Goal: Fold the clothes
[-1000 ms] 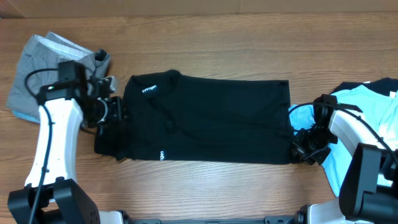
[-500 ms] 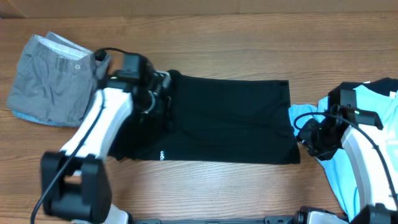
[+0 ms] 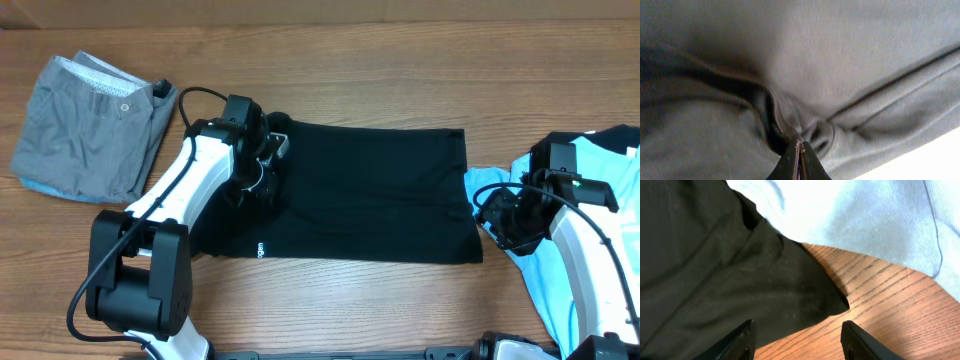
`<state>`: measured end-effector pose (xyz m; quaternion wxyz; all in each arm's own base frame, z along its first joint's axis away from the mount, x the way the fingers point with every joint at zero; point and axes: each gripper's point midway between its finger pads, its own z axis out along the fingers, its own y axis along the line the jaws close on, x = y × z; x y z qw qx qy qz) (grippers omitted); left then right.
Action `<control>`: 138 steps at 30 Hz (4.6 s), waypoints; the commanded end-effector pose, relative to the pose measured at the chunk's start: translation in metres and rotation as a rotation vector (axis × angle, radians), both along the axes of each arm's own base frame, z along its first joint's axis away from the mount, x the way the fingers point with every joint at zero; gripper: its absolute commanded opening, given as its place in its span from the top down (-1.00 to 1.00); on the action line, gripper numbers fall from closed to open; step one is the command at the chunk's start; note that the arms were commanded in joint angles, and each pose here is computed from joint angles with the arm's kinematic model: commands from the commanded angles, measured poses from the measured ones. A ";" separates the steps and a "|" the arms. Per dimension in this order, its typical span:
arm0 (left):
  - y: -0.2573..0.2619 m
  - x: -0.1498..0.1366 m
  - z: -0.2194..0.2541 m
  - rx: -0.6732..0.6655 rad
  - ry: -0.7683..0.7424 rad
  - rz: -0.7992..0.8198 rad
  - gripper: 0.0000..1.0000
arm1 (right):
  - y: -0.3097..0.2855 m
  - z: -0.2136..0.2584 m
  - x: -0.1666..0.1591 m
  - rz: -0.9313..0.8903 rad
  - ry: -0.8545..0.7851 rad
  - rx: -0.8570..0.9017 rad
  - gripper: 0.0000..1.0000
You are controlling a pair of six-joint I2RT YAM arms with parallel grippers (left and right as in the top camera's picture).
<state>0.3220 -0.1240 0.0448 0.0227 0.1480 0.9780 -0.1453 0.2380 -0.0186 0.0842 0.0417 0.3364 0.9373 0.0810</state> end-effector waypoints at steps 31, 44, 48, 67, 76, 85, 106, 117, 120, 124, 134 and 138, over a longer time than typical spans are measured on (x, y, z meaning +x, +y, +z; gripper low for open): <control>0.005 -0.005 -0.014 0.047 0.037 0.144 0.12 | -0.002 0.011 0.015 0.005 -0.067 -0.007 -0.30; -0.010 0.010 0.023 -0.029 0.034 0.163 0.92 | -0.001 0.011 0.014 0.005 -0.066 -0.003 -0.30; -0.017 0.021 0.031 -0.042 -0.010 0.151 0.92 | -0.001 0.011 0.014 0.005 -0.066 -0.003 -0.31; -0.060 0.016 0.022 -0.013 -0.063 0.040 0.24 | 0.001 0.011 0.015 0.008 -0.069 0.012 -0.32; -0.016 0.061 0.098 0.043 -0.154 0.178 0.02 | 0.015 0.018 0.031 0.078 -0.155 0.084 -0.33; -0.005 0.126 0.110 0.110 -0.390 0.079 -0.26 | 0.031 0.066 0.077 0.179 -0.386 0.166 -0.40; -0.004 0.170 0.000 0.215 -0.361 -0.033 0.42 | 0.016 0.089 0.127 0.149 -0.566 0.099 -0.52; -0.008 0.169 -0.004 0.207 -0.365 -0.098 -0.15 | 0.013 0.044 0.147 0.121 -0.482 0.131 -0.52; -0.008 0.165 -0.009 0.212 -0.354 -0.122 -0.05 | 0.012 0.045 0.150 0.123 -0.495 0.127 -0.52; -0.007 0.162 -0.013 0.218 -0.349 -0.154 -0.15 | 0.010 0.053 0.162 0.129 -0.555 0.113 -0.54; -0.007 0.155 -0.036 0.219 -0.295 -0.164 0.38 | 0.005 0.076 0.189 0.146 -0.705 0.075 -0.59; -0.002 0.153 -0.031 0.237 -0.279 -0.133 0.86 | 0.000 0.081 0.199 0.144 -0.748 0.047 -0.62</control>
